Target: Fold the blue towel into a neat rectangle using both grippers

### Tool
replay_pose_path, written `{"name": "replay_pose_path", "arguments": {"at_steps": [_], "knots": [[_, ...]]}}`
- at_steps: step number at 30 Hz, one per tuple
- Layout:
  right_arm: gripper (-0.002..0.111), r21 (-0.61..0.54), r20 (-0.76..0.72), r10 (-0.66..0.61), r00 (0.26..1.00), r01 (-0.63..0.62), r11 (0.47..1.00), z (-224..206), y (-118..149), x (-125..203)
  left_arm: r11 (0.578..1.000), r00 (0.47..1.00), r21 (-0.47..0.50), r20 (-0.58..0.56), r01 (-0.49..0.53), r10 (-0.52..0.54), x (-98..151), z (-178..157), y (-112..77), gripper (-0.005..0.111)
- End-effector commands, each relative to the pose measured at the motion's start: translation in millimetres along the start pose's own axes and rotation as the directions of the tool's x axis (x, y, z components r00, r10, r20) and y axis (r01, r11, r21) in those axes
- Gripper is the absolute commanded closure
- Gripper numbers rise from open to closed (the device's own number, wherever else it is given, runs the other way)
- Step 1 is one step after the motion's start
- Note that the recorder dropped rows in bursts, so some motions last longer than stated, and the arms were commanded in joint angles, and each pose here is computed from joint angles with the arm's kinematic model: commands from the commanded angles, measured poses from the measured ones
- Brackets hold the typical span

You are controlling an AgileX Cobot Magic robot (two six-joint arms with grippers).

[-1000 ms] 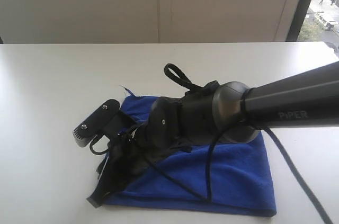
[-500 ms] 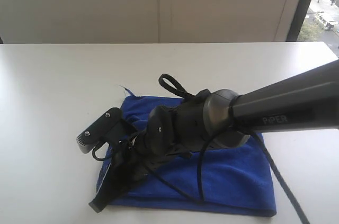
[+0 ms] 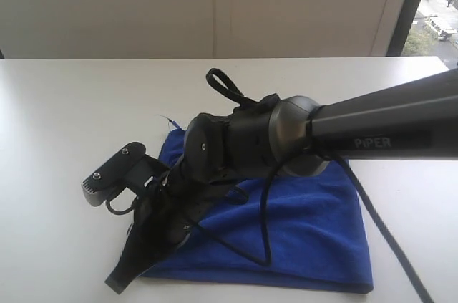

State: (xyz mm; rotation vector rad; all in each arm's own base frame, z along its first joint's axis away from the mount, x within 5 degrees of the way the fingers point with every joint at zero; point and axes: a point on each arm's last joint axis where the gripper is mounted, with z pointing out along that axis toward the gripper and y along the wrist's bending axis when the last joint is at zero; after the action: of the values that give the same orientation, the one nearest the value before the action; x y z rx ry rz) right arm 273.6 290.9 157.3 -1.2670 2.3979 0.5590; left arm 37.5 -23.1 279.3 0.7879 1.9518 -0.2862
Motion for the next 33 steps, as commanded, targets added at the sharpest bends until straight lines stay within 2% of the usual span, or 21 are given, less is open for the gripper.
{"name": "replay_pose_path", "arguments": {"at_steps": [1, 33], "knots": [[0.108, -0.011, -0.003, -0.008, 1.0, 0.008, 1.0, -4, 3, -2, 1.0, 1.0, 0.0, 0.009, 0.009, -0.009, 1, 0, -0.2, 0.107], [0.108, -0.062, -0.014, -0.01, 1.0, 0.009, 0.998, -7, 15, -15, 1.0, 1.0, 0.0, 0.009, 0.009, -0.009, 1, 0, -0.2, 0.107]]}}
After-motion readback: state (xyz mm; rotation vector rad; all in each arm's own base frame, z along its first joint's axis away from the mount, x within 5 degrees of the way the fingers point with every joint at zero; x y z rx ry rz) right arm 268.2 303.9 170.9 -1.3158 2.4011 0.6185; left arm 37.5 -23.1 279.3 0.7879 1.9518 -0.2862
